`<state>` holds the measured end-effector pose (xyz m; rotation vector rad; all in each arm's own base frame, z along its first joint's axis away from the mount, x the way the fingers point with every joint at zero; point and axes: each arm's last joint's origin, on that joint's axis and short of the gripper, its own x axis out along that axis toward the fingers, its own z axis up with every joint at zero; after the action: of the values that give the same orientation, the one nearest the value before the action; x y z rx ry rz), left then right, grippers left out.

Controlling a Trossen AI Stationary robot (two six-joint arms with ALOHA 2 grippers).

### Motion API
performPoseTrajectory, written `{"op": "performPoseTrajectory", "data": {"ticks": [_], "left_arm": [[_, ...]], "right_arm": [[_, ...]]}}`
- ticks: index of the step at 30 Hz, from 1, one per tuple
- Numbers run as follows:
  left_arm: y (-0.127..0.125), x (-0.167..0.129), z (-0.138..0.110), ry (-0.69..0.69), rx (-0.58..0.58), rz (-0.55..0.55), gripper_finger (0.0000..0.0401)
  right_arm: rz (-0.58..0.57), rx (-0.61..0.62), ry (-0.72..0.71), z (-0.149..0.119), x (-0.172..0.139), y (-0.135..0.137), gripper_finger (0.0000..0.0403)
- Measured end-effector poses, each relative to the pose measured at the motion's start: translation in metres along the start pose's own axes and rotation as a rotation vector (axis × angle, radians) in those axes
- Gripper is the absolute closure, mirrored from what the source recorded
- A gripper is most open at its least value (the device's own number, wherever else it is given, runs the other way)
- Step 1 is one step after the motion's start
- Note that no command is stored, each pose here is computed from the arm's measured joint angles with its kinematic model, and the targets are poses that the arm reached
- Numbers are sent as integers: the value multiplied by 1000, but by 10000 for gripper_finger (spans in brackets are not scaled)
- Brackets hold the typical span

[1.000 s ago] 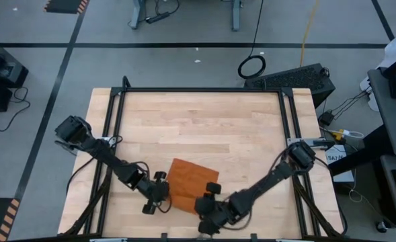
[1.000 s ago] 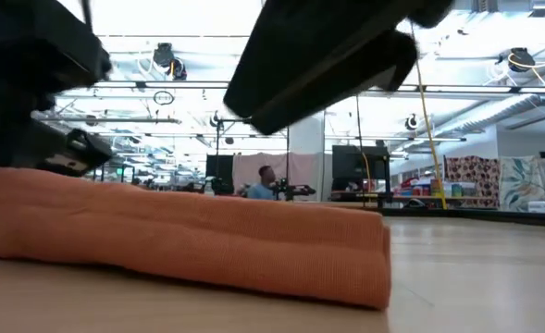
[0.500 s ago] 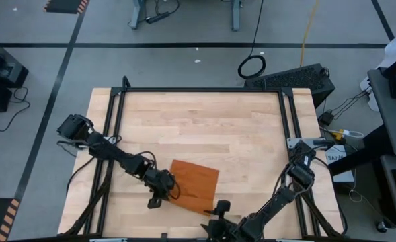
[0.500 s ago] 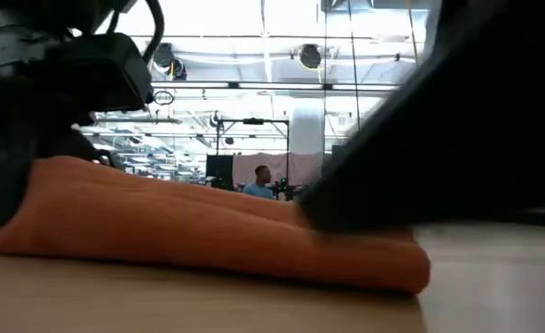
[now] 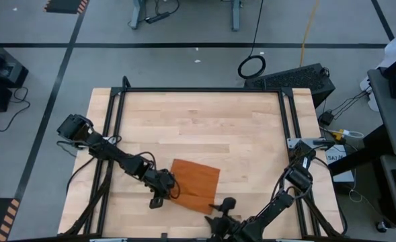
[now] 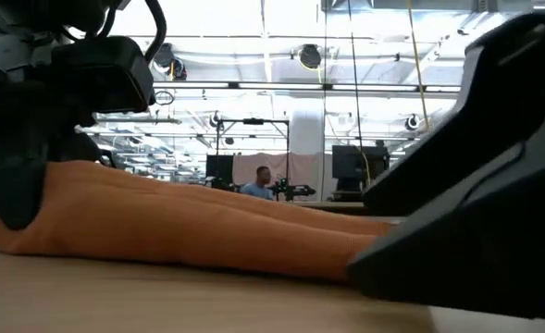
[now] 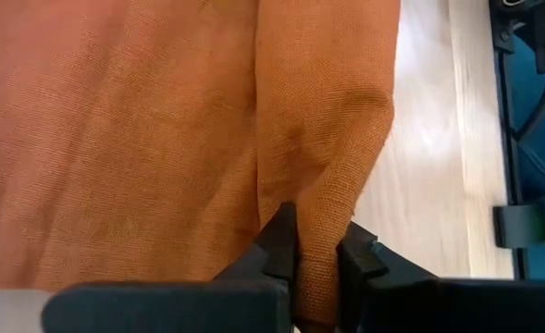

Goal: Roll towel into tight, uniform cylinder
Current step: Roll the brown towel

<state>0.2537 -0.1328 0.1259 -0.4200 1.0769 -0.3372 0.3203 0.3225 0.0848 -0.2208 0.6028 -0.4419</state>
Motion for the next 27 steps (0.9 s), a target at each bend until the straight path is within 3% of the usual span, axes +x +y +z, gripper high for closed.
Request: {"op": "performPoseTrajectory", "data": {"ticks": [5, 8, 16, 19, 27], "left_arm": [[0, 0, 0, -8, 1, 15, 370], [-1, 0, -1, -15, 6, 29, 370], [-10, 3, -9, -68, 51, 148, 364], [-16, 5, -15, -83, 88, 183, 334], [-32, 7, -28, -130, 151, 242, 200]], "right_arm": [[3, 38, 51, 3, 9, -5, 162], [29, 97, 113, 8, 18, -9, 191], [47, 230, 177, 10, 27, -12, 340], [43, 295, 189, 9, 26, -12, 390], [91, 377, 252, 22, 15, -19, 389]]}}
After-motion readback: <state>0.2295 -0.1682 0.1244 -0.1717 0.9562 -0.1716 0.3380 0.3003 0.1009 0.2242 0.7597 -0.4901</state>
